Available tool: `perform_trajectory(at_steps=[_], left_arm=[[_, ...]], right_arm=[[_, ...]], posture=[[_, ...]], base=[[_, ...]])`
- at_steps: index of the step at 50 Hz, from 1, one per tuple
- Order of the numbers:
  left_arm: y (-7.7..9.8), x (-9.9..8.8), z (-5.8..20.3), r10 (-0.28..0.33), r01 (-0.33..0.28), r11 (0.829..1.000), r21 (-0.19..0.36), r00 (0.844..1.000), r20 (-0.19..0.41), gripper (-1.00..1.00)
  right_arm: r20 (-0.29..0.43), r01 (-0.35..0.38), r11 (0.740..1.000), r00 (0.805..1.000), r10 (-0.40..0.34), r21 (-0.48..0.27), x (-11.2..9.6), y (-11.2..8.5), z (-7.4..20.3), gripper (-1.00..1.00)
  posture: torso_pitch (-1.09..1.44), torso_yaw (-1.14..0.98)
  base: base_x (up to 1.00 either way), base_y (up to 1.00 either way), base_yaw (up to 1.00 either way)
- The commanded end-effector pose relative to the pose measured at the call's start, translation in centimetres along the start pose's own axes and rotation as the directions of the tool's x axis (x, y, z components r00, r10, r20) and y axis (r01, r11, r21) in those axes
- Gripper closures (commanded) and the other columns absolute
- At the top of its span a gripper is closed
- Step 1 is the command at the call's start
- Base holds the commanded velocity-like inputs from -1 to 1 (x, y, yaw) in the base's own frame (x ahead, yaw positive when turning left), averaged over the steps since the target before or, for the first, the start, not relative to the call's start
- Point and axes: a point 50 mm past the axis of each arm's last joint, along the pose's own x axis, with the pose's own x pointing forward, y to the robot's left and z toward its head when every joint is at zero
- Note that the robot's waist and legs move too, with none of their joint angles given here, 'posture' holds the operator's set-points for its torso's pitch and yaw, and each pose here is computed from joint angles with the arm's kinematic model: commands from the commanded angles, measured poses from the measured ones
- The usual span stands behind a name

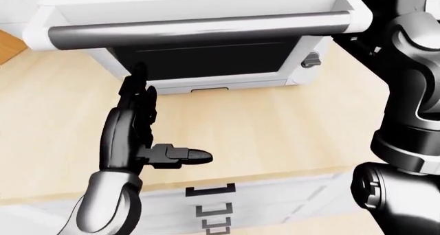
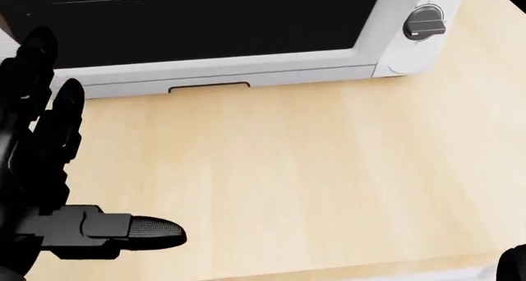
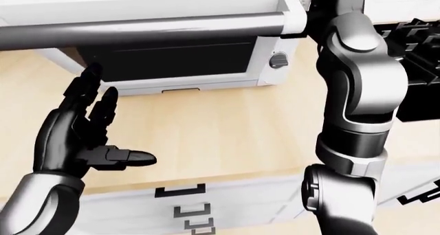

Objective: Close the toaster oven door.

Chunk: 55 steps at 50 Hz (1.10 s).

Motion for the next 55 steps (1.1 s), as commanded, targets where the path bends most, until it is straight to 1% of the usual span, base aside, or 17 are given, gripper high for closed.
perform_trajectory(at_steps=[1, 8, 10, 15, 19, 23, 41, 55], left_arm=[[-0.4, -0.3, 1.0, 0.004, -0.003, 1.000, -0.021, 0.998, 0.070, -1.00], [-1.8, -0.4, 1.1, -0.036, 0.038, 0.999, -0.032, 0.997, 0.065, -1.00], [-2.0, -0.2, 1.7, -0.047, 0.049, 0.999, -0.021, 0.995, 0.084, -1.00], [-2.5, -0.3, 2.2, -0.068, 0.070, 0.997, -0.022, 0.993, 0.093, -1.00], [-3.0, -0.1, 3.0, -0.090, 0.092, 0.996, -0.004, 0.989, 0.116, -1.00], [-3.2, 0.1, 3.5, -0.103, 0.104, 0.995, -0.003, 0.987, 0.123, -1.00], [-3.7, 1.4, 3.9, -0.117, 0.116, 0.993, 0.013, 0.982, 0.148, -1.00], [-3.8, 2.2, 5.1, -0.122, 0.120, 0.992, 0.023, 0.976, 0.181, -1.00]], right_arm=[[0.177, -0.022, 0.999, 0.984, 0.018, 0.024, -0.8, 0.1, 3.6, -1.00], [0.173, -0.020, 0.999, 0.985, 0.015, 0.025, -0.9, 0.0, 3.3, -1.00], [0.173, -0.019, 0.999, 0.985, 0.015, 0.025, -0.9, 0.0, 3.3, -1.00], [0.174, -0.021, 0.999, 0.985, 0.016, 0.025, -0.8, 0.1, 3.4, -1.00], [0.175, -0.020, 0.999, 0.984, 0.015, 0.025, -0.8, 0.0, 3.4, -1.00], [0.175, -0.020, 0.999, 0.984, 0.015, 0.026, -0.8, 0.0, 3.5, -1.00], [0.174, -0.025, 0.999, 0.985, 0.020, 0.027, -1.1, 0.2, 3.3, -1.00], [0.171, -0.025, 0.999, 0.985, 0.020, 0.027, -1.0, 0.2, 3.1, -1.00]], posture=[[0.00, 0.00], [0.00, 0.00], [0.00, 0.00], [0.00, 0.00], [0.00, 0.00], [0.00, 0.00], [0.00, 0.00], [0.00, 0.00]], base=[[0.00, 0.00, 0.00], [0.00, 0.00, 0.00], [0.00, 0.00, 0.00], [0.00, 0.00, 0.00], [0.00, 0.00, 0.00], [0.00, 0.00, 0.00], [0.00, 0.00, 0.00], [0.00, 0.00, 0.00]])
